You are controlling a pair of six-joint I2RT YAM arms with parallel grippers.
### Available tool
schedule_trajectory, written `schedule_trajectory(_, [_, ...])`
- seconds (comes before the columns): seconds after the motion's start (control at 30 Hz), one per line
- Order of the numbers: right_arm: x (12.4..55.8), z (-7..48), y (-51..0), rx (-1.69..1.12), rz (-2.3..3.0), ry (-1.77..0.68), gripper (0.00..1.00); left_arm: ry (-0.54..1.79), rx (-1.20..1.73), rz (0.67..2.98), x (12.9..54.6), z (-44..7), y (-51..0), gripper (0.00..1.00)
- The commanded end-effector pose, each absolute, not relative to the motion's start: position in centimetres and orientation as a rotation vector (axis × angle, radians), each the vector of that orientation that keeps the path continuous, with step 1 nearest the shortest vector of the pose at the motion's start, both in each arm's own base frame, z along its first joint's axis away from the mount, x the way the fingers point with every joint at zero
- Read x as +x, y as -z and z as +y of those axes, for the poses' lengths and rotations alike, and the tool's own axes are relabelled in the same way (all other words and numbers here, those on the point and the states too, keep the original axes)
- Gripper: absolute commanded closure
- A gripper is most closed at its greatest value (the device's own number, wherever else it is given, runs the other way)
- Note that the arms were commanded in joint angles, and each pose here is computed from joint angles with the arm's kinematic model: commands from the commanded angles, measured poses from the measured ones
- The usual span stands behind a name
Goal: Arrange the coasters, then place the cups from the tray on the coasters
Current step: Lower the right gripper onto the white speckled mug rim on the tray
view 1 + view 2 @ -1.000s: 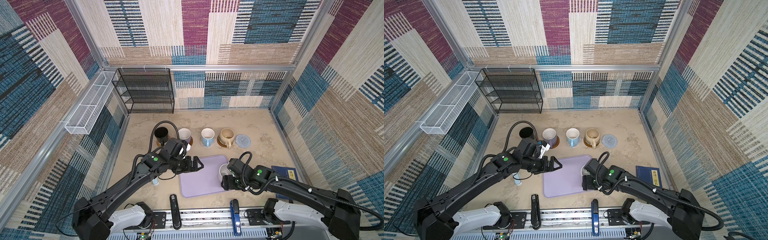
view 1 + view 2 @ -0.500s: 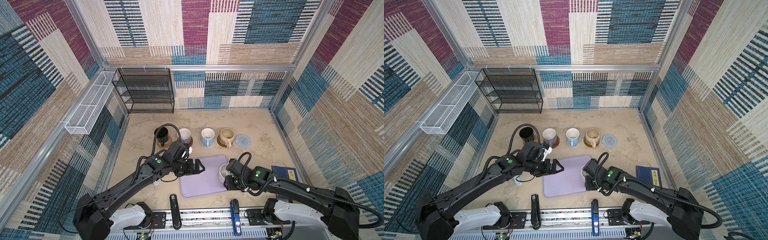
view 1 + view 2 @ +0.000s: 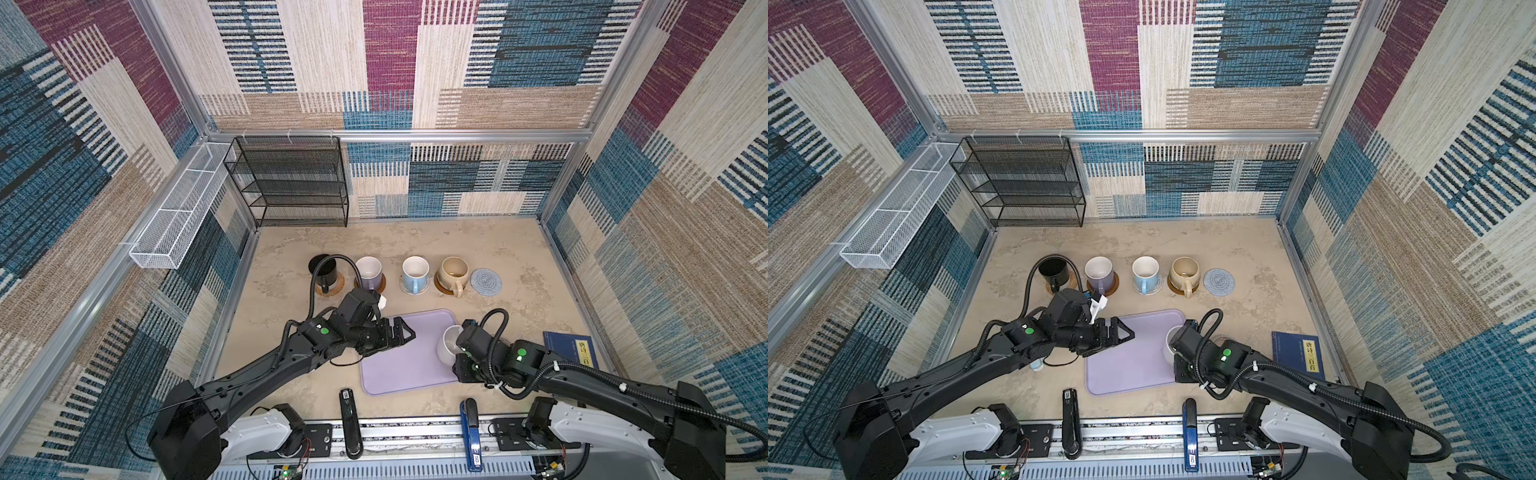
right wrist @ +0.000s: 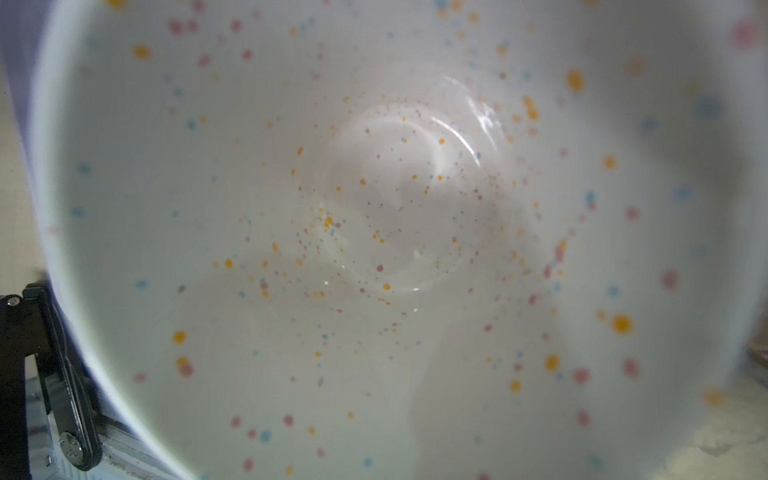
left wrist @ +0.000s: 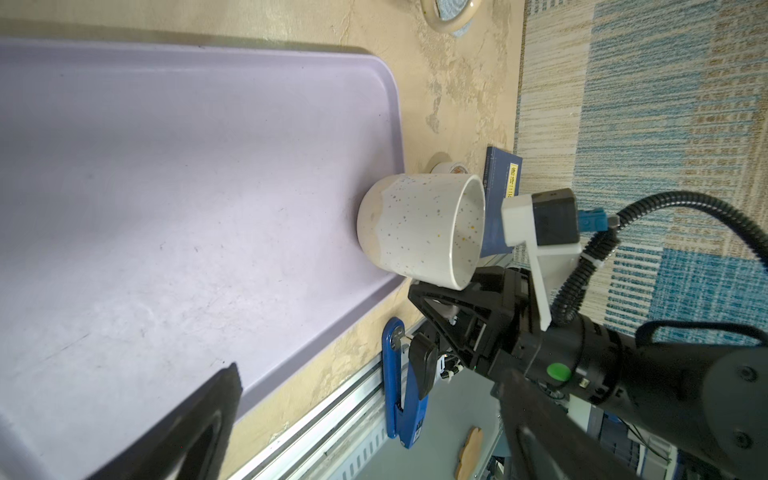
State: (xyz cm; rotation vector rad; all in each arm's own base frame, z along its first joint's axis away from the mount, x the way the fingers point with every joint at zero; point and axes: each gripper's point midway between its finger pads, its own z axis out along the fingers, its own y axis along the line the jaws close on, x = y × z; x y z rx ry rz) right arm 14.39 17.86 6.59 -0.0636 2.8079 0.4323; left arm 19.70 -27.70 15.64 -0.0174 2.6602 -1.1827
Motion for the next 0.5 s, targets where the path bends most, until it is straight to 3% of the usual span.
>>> schedule_trajectory(0.0, [15.11, 18.15, -7.3, -0.041, 2.77, -0.437, 0.74, 1.204, -0.034, 2.603, 20.39, -28.05, -16.5, 0.0])
schedule_trajectory(0.3, [15.23, 18.02, -7.26, -0.066, 2.768, -0.405, 0.8, 1.195, -0.031, 2.605, 20.22, -28.14, -16.3, 0.0])
schedule_trajectory(0.47, [15.4, 18.17, -7.77, -0.083, 2.757, -0.406, 0.77, 1.194, -0.02, 2.608, 20.19, -28.42, -16.33, 0.0])
